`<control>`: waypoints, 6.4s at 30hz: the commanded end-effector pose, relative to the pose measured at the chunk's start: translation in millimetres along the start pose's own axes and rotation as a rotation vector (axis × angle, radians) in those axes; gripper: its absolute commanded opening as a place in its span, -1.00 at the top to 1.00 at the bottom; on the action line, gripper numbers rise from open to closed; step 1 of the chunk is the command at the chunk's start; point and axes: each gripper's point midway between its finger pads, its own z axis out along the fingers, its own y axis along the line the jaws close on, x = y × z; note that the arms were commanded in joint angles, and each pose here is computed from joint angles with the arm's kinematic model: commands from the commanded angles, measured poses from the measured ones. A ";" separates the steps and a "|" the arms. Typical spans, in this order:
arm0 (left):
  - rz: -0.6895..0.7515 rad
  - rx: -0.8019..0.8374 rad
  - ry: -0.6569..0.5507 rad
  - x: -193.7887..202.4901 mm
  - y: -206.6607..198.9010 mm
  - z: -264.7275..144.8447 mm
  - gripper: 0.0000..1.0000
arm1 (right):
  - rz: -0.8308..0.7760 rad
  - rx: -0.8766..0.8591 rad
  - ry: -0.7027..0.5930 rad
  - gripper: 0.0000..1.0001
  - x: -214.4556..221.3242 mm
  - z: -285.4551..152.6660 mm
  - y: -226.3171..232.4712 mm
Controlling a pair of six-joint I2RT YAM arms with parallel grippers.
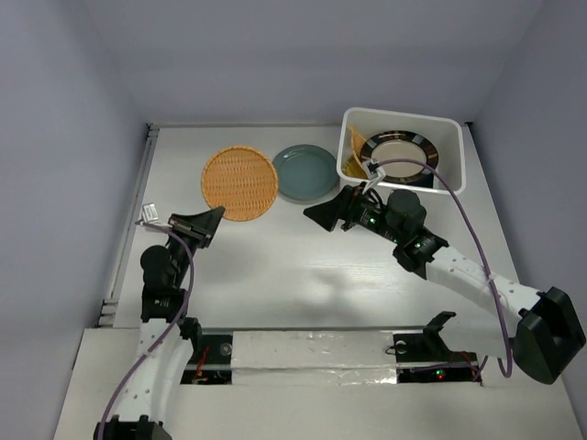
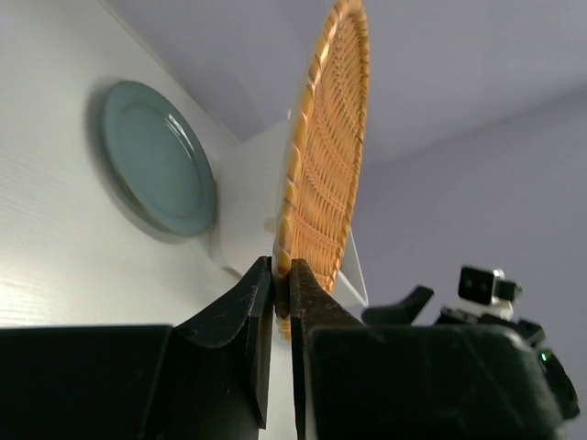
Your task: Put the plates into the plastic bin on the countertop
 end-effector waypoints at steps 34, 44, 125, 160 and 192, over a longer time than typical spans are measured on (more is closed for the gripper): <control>0.213 0.002 0.277 55.9 0.4 12.2 0.03 | -0.022 0.601 -0.603 1.00 -234.4 -89.3 -141.5; 0.326 -0.227 0.278 73.9 50.0 83.4 -0.04 | 0.118 0.809 -0.538 1.00 -239.0 -120.9 -266.0; -0.182 -0.091 0.205 109.0 68.7 30.2 1.00 | 0.638 0.278 -0.170 -0.88 121.6 31.9 -154.0; 0.364 -0.002 0.083 14.8 -61.7 -51.9 -0.61 | 0.236 -0.043 -0.595 1.00 -122.5 -32.6 11.6; 0.716 0.013 0.139 0.7 -81.2 -56.3 -0.98 | 0.150 0.768 -0.701 0.41 -245.1 -157.3 -234.8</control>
